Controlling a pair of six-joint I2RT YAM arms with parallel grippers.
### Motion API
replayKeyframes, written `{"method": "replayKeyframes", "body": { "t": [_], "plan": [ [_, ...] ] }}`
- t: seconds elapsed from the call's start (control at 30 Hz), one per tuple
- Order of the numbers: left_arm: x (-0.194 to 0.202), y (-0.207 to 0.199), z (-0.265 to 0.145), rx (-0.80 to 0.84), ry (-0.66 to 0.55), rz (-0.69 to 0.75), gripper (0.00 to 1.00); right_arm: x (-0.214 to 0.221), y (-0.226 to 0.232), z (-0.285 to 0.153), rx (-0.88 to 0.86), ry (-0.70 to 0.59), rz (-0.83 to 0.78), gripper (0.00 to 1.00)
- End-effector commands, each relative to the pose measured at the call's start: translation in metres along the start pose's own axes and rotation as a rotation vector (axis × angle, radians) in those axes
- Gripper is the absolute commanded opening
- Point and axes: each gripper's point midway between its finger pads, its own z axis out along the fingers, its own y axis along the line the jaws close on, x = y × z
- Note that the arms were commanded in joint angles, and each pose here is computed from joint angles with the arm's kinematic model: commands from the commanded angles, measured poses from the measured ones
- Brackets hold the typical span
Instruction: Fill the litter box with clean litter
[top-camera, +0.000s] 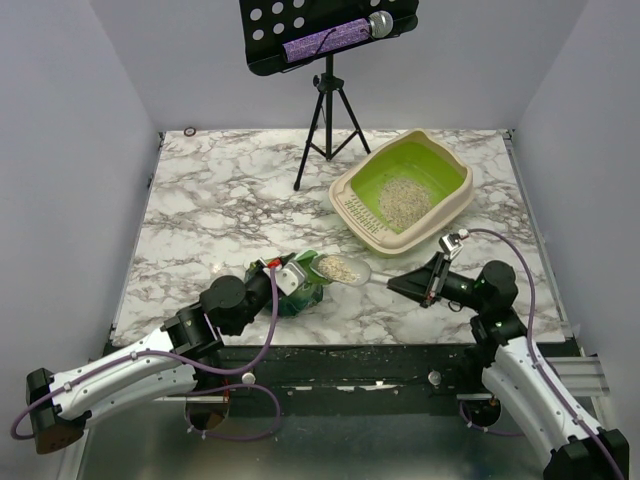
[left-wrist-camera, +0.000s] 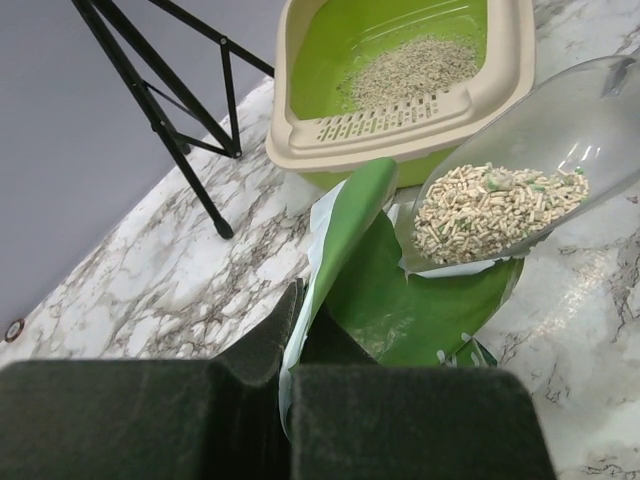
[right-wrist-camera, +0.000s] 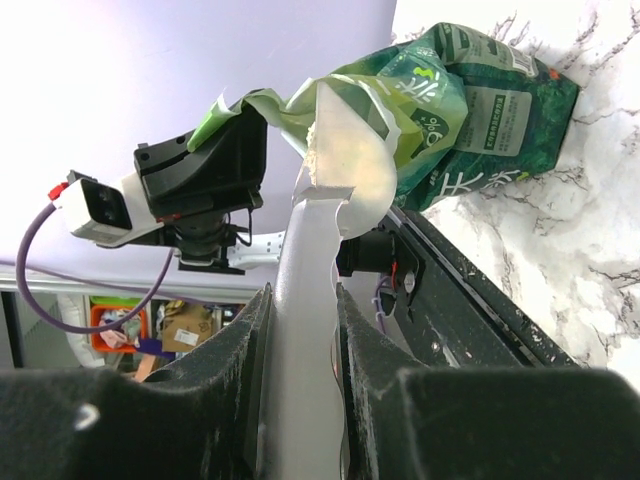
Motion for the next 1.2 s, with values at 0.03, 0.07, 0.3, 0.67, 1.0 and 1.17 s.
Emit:
{"method": "replayKeyframes", "body": {
  "t": [0.03, 0.07, 0.3, 0.67, 1.0, 1.17],
  "plan": [
    [-0.011, 0.018, -0.003, -0.093, -0.029, -0.03, 0.0, -0.002, 0.023, -0.003, -0.027, -0.004, -0.009, 0.01],
    [-0.011, 0.02, -0.004, -0.099, -0.029, -0.031, 0.0, -0.002, 0.026, -0.004, -0.031, -0.006, -0.009, 0.01],
    [-0.01, 0.03, -0.006, -0.153, -0.016, -0.032, 0.0, -0.013, 0.056, -0.007, -0.096, -0.078, 0.001, 0.01],
    [-0.012, 0.027, -0.007, -0.134, -0.025, -0.042, 0.0, -0.049, 0.108, -0.007, -0.251, -0.225, -0.009, 0.01],
    [-0.014, 0.027, -0.007, -0.133, -0.032, -0.049, 0.0, -0.086, 0.133, -0.005, -0.374, -0.356, -0.001, 0.01],
    [-0.015, 0.026, -0.007, -0.128, -0.035, -0.055, 0.0, -0.115, 0.133, 0.0, -0.353, -0.469, -0.024, 0.01]
  ]
}}
